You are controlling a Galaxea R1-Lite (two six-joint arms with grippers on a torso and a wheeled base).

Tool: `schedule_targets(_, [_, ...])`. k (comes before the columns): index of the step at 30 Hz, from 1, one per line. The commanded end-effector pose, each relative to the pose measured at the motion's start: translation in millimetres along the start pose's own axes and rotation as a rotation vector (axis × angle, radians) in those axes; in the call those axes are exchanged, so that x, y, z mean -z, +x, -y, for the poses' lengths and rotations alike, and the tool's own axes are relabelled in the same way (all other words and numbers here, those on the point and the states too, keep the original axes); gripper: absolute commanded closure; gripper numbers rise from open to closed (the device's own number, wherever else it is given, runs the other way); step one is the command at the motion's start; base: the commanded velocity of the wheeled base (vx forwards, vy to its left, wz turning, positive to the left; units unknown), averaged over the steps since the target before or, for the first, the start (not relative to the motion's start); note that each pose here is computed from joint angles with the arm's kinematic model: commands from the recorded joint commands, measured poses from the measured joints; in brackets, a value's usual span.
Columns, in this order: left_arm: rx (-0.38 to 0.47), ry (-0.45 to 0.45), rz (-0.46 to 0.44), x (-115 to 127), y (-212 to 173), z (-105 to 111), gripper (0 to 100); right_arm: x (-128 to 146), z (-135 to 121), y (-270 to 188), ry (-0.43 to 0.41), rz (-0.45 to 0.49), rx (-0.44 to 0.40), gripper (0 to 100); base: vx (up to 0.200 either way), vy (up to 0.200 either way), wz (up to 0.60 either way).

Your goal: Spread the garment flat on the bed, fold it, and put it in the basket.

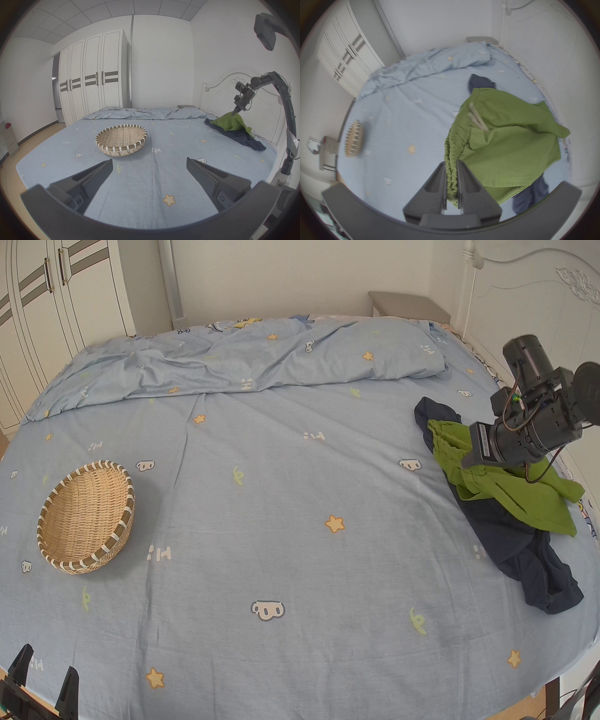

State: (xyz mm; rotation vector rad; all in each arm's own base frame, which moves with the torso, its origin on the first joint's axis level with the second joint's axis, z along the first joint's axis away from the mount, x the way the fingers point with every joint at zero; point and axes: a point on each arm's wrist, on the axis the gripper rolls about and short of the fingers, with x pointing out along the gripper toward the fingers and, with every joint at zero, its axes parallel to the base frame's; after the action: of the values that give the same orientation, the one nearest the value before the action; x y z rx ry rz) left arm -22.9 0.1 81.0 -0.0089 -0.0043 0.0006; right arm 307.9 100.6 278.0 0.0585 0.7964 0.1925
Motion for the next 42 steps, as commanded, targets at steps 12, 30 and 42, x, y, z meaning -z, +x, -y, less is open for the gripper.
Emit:
schedule_targets(12, [-0.001, 0.000, -0.015, 5, 1, 0, 0, 41, -147, -109, -0.002, 0.047, -0.568, 100, 0.000, 0.000, 0.00])
schedule_targets(30, [-0.001, 0.000, -0.015, 5, 1, 0, 0, 93, -223, -35, -0.105, -0.140, -0.589, 100, 0.000, 0.000, 0.00])
schedule_targets(42, [-0.001, 0.000, -0.017, 5, 1, 0, 0, 114, -237, -2, -0.146, -0.205, -0.543, 0, 0.000, 0.000, 0.00])
